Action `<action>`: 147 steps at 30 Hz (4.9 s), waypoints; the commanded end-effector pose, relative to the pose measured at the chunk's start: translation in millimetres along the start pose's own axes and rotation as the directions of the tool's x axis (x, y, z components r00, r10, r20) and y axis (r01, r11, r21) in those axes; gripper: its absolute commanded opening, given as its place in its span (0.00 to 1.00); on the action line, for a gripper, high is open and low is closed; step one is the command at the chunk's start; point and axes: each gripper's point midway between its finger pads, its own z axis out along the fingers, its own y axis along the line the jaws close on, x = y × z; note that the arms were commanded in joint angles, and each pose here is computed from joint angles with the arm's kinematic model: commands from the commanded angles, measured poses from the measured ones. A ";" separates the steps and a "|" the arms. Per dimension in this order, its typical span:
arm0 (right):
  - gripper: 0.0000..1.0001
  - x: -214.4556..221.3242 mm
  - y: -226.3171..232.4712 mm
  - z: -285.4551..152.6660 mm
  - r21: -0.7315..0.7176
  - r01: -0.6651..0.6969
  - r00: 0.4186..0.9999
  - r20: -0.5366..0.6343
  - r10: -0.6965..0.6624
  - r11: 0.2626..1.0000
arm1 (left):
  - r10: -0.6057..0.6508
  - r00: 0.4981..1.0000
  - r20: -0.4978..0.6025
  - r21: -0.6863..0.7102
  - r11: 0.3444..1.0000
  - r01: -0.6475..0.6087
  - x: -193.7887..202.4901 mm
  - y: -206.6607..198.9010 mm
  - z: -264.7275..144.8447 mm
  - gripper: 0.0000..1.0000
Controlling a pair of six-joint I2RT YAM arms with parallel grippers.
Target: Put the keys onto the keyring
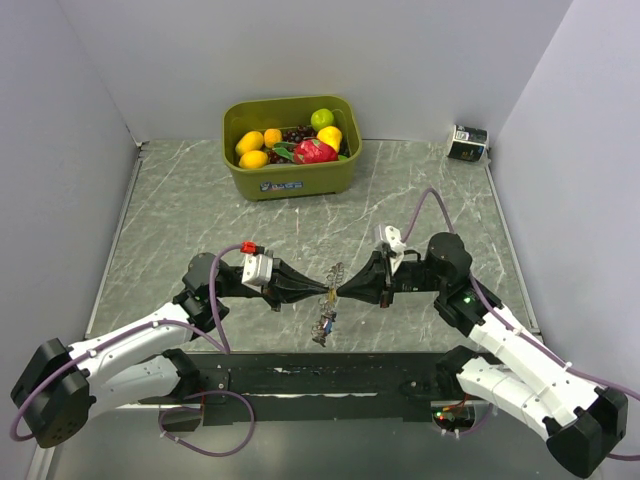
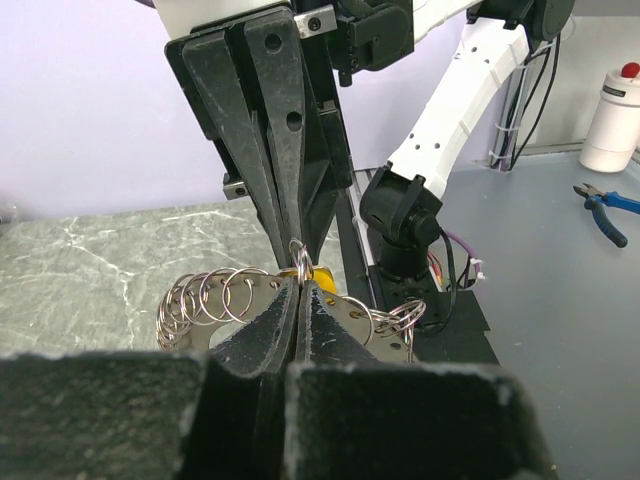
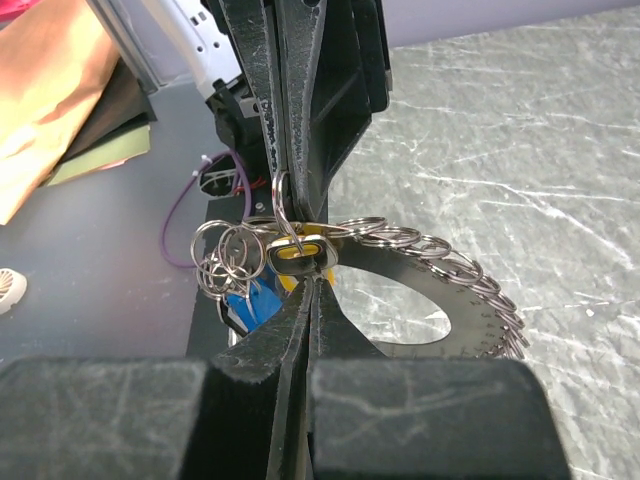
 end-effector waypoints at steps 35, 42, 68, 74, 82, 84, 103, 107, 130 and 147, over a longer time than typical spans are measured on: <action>0.53 -51.3 20.4 -2.9 -0.074 0.136 0.984 0.123 -0.126 0.988 | 0.083 0.995 0.064 0.066 0.994 -0.087 -32.2 -6.7 7.2 0.01; 0.41 -50.9 21.9 -2.4 -0.085 0.125 0.987 0.116 -0.114 0.989 | 0.080 0.995 0.064 0.069 0.994 -0.084 -31.2 -6.8 7.5 0.01; 0.00 -36.4 14.7 -1.6 -0.065 0.108 0.992 0.072 -0.103 0.992 | 0.113 0.991 0.071 0.049 0.992 -0.117 -38.4 -3.7 7.6 0.01; 0.00 -31.9 12.5 -1.4 -0.057 0.101 0.993 0.064 -0.097 0.993 | 0.118 0.990 0.079 0.045 0.992 -0.122 -40.1 -4.0 7.0 0.01; 0.00 -25.1 12.1 -2.9 -0.048 0.088 0.995 0.054 -0.085 0.995 | 0.124 0.989 0.078 0.037 0.991 -0.127 -40.6 -2.4 6.7 0.01; 0.00 -23.6 12.3 -3.0 -0.046 0.085 0.995 0.052 -0.083 0.995 | 0.127 0.989 0.079 0.034 0.991 -0.130 -41.0 -1.7 6.5 0.01; 0.00 -4.2 1.4 1.1 -0.028 0.035 0.999 0.008 -0.034 0.999 | 0.128 0.988 0.086 0.032 0.991 -0.131 -44.0 -1.5 5.5 0.01; 0.00 1.5 -2.5 2.8 -0.016 0.019 1.000 -0.004 -0.019 1.000 | 0.126 0.988 0.087 0.036 0.991 -0.129 -43.4 -1.6 6.3 0.01; 0.55 -25.4 2.1 -13.5 0.104 0.092 0.993 0.066 -0.099 0.990 | 0.117 0.990 0.076 0.024 0.993 -0.119 -40.9 1.0 6.4 0.01; 0.52 -42.1 10.9 0.5 -0.021 0.053 0.993 0.110 -0.050 0.998 | 0.097 0.992 0.086 0.041 0.994 -0.101 -39.8 -0.8 7.9 0.01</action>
